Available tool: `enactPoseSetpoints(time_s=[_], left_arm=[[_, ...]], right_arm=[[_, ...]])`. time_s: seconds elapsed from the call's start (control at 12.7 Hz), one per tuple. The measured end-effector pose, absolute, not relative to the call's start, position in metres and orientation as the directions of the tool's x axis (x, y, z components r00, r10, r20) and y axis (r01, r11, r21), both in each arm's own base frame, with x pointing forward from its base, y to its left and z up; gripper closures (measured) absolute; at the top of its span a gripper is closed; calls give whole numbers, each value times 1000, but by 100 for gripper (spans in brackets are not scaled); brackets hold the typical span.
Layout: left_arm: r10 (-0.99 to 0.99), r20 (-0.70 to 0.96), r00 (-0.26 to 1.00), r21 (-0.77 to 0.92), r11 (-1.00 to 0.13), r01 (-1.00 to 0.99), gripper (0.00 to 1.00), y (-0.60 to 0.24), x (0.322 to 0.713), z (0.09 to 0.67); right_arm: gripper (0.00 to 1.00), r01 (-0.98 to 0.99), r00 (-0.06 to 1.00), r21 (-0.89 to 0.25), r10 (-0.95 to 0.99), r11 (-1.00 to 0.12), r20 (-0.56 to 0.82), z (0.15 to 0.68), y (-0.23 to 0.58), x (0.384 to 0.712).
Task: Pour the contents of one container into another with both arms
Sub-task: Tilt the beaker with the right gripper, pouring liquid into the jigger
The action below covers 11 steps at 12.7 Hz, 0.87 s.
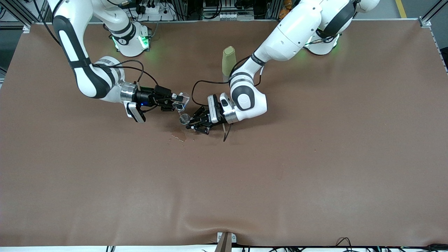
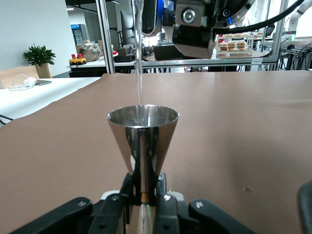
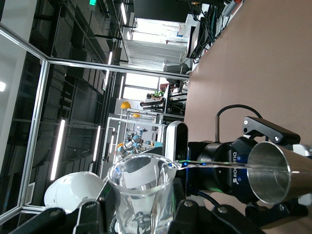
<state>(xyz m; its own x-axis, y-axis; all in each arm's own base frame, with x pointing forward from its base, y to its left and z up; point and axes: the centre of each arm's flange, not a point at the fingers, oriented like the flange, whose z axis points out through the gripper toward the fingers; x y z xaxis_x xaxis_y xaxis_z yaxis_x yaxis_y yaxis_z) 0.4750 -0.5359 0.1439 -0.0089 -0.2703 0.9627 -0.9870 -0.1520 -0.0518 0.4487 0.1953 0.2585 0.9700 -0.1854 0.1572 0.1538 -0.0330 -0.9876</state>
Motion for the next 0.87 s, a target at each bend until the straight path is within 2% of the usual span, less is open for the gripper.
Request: enactPoseSetpoints(time_s=[0.55, 0.87], left_arm=[[-276, 961, -2, -45, -151, -987, 80, -535, 473, 137], [-277, 961, 0, -43, -151, -988, 80, -535, 472, 135]], right_arm=[[50, 96, 978, -995, -186, -22, 98, 256, 196, 448], [50, 17, 983, -1000, -181, 7, 15, 259, 197, 450]])
